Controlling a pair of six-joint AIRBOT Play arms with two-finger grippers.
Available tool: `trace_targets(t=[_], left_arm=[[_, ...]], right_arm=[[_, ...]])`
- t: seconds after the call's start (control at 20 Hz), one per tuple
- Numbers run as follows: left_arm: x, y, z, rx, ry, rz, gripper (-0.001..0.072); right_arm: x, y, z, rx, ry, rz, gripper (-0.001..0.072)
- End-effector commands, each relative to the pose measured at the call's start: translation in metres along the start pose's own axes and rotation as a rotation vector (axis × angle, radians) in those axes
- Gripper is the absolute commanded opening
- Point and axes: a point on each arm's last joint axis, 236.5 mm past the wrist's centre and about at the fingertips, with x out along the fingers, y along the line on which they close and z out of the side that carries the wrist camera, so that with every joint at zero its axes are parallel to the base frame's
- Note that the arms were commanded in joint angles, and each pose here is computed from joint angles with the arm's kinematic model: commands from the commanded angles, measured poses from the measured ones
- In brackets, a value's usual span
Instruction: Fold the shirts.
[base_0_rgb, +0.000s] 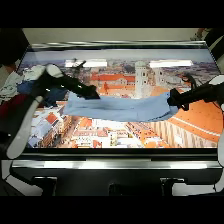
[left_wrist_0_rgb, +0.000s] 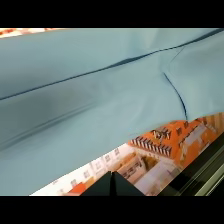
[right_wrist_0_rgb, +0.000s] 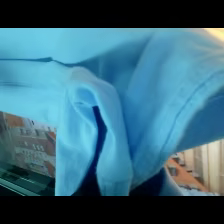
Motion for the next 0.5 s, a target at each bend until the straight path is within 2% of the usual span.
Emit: trace_targets(t=[0.0,0.25,0.45], left_arm=[[0.101,-0.050,-0.018,-0.033,0.044,-0.112,0.0036],[0.189,-0.123,-0.052,-0.252,0.128,-0.404,0.0036],[0.238,-0.182,-0.104,-0.302,0.227,-0.502,0.0036]], right_arm=[[-0.046,0.040,-0.030,-0.020,-0.038,0.003,0.0041],[-0.100,0.084,-0.079,-0.090,-0.117,-0.008,0.0041],[-0.125,0.105,-0.100,-0.134,-0.202,-0.013,0.0041]])
